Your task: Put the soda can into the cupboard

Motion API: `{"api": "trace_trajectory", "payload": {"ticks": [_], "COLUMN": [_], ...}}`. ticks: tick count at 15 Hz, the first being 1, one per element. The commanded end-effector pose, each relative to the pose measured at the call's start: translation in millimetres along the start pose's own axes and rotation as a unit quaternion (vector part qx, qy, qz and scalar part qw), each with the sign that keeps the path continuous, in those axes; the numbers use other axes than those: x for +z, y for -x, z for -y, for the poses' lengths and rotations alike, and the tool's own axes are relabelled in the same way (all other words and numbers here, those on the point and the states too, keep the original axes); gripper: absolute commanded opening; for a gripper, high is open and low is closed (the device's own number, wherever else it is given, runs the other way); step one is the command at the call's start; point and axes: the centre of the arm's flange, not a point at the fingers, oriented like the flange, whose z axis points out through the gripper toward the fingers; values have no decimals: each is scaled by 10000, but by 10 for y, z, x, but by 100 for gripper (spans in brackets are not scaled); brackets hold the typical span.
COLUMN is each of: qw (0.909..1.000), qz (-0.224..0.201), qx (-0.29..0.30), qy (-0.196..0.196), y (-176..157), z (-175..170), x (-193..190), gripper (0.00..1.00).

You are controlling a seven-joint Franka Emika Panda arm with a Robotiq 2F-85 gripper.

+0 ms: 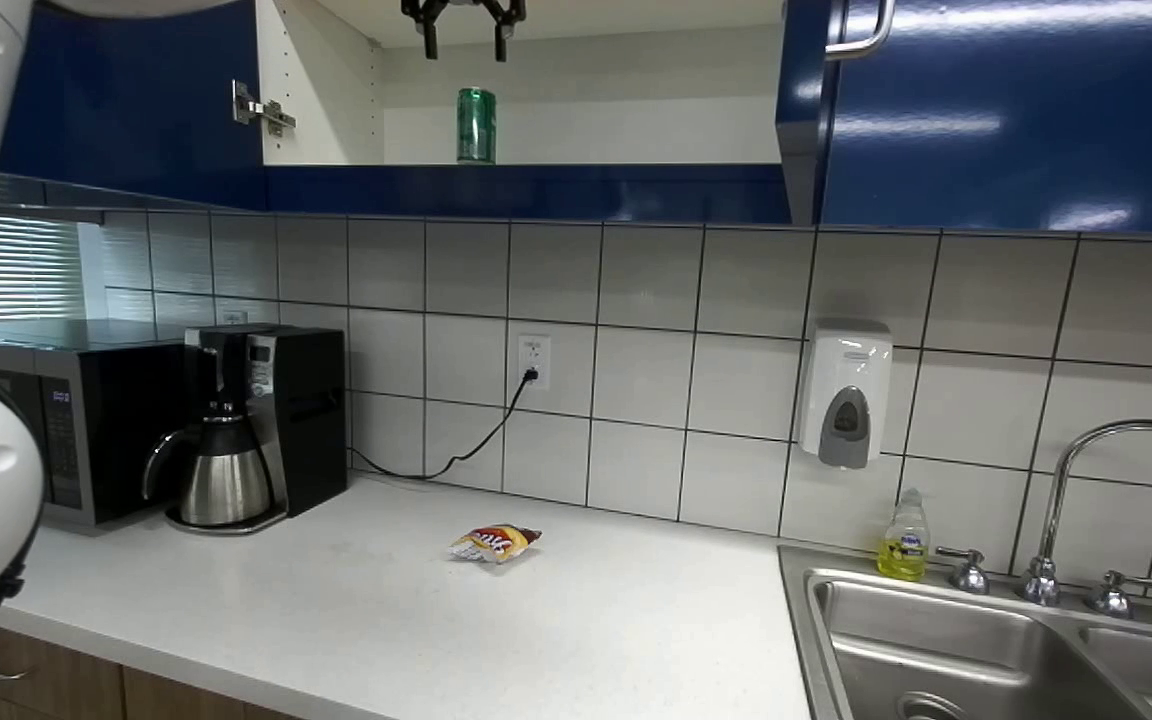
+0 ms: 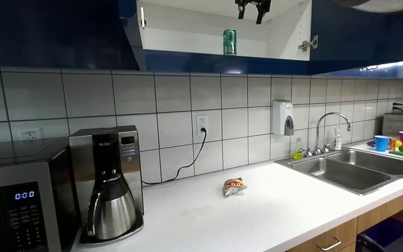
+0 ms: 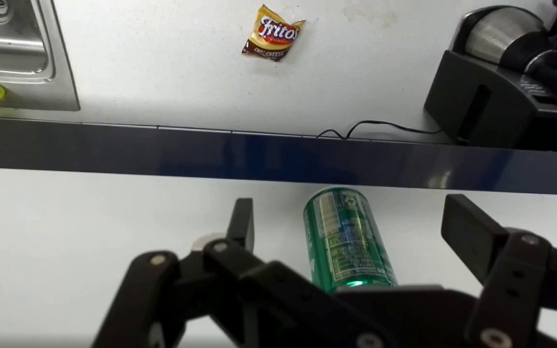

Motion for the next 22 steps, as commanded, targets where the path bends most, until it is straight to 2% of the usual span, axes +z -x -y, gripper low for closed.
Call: {"api": "trace_trajectory", "payload": {"ticks": [1,12,22], "qw": [9996,9959,9893], "qz": [166,627,754], "qx": [-183,-498,-869], "qy": [-152,-415,-898], "y": [555,1083,1545], "z": [-19,38,23], "x": [133,216,772], "gripper": [100,100,100]}}
